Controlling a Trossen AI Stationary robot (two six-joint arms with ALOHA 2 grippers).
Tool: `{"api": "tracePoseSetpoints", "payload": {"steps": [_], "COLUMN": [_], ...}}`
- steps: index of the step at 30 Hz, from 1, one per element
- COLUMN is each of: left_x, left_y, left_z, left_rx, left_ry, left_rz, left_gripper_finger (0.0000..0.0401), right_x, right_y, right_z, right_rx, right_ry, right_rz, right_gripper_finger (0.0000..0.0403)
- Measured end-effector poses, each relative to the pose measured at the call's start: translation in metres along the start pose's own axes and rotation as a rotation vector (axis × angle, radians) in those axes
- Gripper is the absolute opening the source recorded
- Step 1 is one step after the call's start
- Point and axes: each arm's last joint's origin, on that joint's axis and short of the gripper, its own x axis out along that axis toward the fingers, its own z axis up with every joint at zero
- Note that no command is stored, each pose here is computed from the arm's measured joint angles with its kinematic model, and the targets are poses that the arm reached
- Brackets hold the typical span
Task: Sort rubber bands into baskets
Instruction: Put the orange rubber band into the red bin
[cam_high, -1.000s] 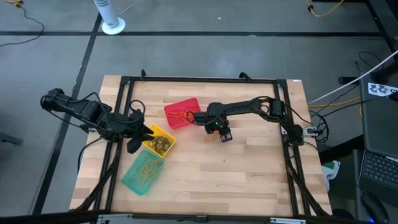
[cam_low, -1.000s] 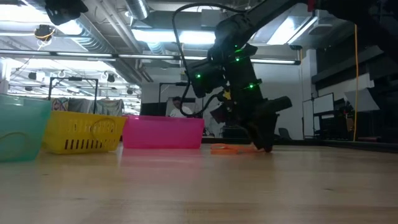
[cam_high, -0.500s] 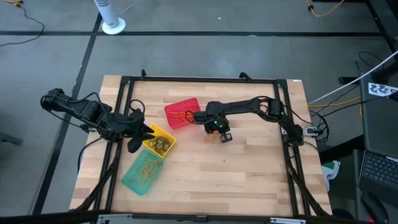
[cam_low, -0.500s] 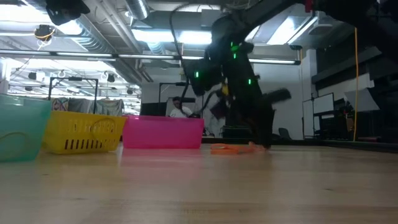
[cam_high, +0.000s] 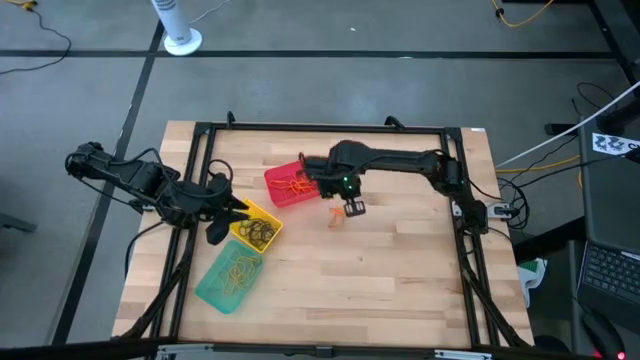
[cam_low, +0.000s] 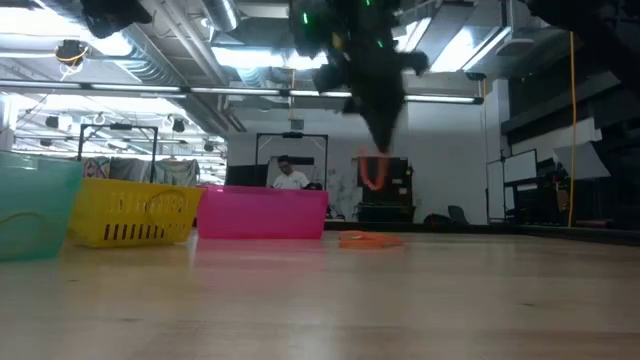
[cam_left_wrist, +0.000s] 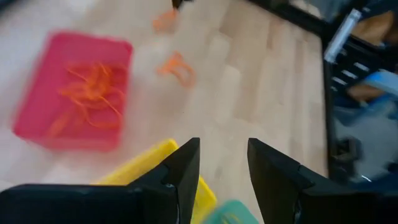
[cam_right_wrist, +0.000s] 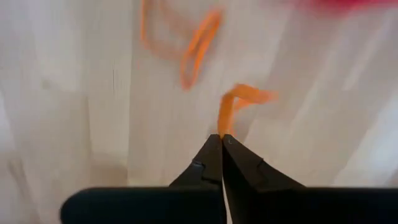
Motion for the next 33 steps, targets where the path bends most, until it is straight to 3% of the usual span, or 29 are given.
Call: {"api": "tracePoseSetpoints", "payload": {"steps": [3,10,17,26,33], "left_x": [0.0,0.009,0.05,0.072,0.068], "left_y": [-0.001,-0.006,0.011,0.045,0.063], "left_z": [0.006,0.022,0.001,-0.045,-0.068], "left_rx": [0.052,0.205,0.156,0.076,0.059], "left_ry": [-0.087,-0.336,-0.437,-0.517,-0.588], "left_rz": [0.032,-0.027,-0.205,-0.279,-0.292], "left_gripper_finger": [0.0131,0.0131,0.0131,0.0131,0.0131], "right_x": [-0.025,-0.058,-0.063,-0.054,-0.032], "right_y": [-0.003,-0.013,-0.023,-0.028,-0.032], "right_z": [0.008,0.034,0.062,0.075,0.083], "right_rx": [0.001,0.001,-0.001,0.0,0.019], "right_ry": [-0.145,-0.518,-0.768,-0.818,-0.742], "right_rz": [-0.051,-0.184,-0.274,-0.295,-0.314], "right_gripper_finger": [0.0006,0.0004,0.0002,0.0017,0.005]}}
